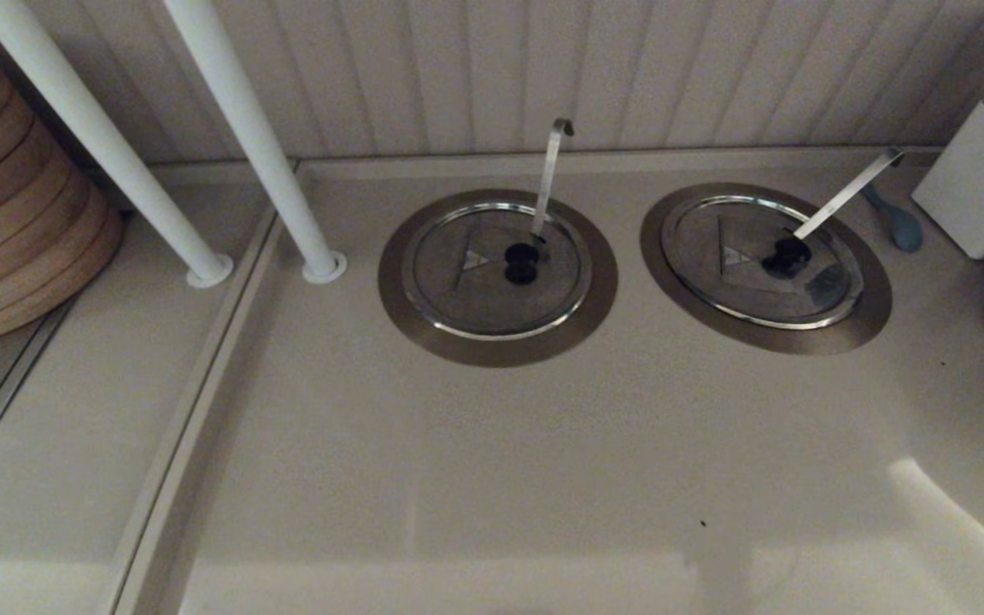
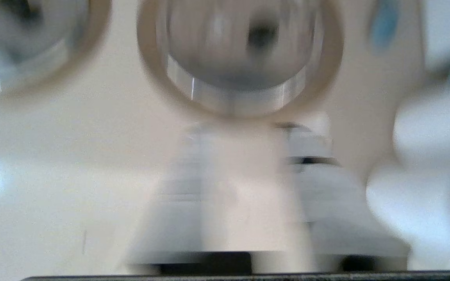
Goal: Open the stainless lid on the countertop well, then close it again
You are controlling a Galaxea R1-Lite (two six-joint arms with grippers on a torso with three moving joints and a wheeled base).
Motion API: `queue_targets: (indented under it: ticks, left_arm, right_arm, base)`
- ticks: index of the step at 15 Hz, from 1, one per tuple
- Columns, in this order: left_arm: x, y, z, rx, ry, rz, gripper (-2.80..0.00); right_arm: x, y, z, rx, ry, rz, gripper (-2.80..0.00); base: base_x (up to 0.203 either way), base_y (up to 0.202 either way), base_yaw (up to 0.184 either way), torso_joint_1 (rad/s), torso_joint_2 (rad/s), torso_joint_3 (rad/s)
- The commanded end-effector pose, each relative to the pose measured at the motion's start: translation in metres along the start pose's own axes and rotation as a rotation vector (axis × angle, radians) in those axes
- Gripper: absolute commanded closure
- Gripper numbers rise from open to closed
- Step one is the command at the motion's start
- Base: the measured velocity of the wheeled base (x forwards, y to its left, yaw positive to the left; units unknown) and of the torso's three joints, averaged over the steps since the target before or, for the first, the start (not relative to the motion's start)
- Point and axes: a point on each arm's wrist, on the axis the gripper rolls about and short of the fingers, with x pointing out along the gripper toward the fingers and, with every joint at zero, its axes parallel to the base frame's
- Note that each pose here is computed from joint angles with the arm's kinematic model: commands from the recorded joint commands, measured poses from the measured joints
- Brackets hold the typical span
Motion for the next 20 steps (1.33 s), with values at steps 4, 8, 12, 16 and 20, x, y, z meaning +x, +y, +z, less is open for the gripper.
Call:
queue_targets:
  ticks: [4, 8, 12, 16, 20]
  left_arm:
    - [0.000, 0.000, 0.000, 0.000, 0.001, 0.001, 0.00]
    - [0.000, 0.000, 0.000, 0.000, 0.001, 0.001, 0.00]
    - [0.000, 0.000, 0.000, 0.000, 0.001, 0.001, 0.00]
    - [0.000, 0.000, 0.000, 0.000, 0.001, 0.000, 0.00]
    - [0.000, 0.000, 0.000, 0.000, 0.001, 0.001, 0.00]
  right_arm:
    - [-0.081, 0.003, -0.073, 0.043, 0.003, -0.033, 0.00]
    - [-0.125, 0.005, -0.118, 0.050, -0.045, -0.128, 0.00]
    - [-0.150, 0.009, -0.152, 0.030, -0.093, -0.183, 0.00]
    - [-0.154, 0.017, -0.197, 0.016, -0.111, -0.206, 0.00]
    - [-0.147, 0.022, -0.242, 0.015, -0.173, -0.205, 0.00]
  base:
    - [0.000, 0.000, 0.000, 0.000, 0.00, 0.000]
    - [0.000, 0.000, 0.000, 0.000, 0.00, 0.000]
    - [0.000, 0.000, 0.000, 0.000, 0.00, 0.000]
    - [0.000, 0.000, 0.000, 0.000, 0.00, 0.000]
    - [0.000, 0.000, 0.000, 0.000, 0.00, 0.000]
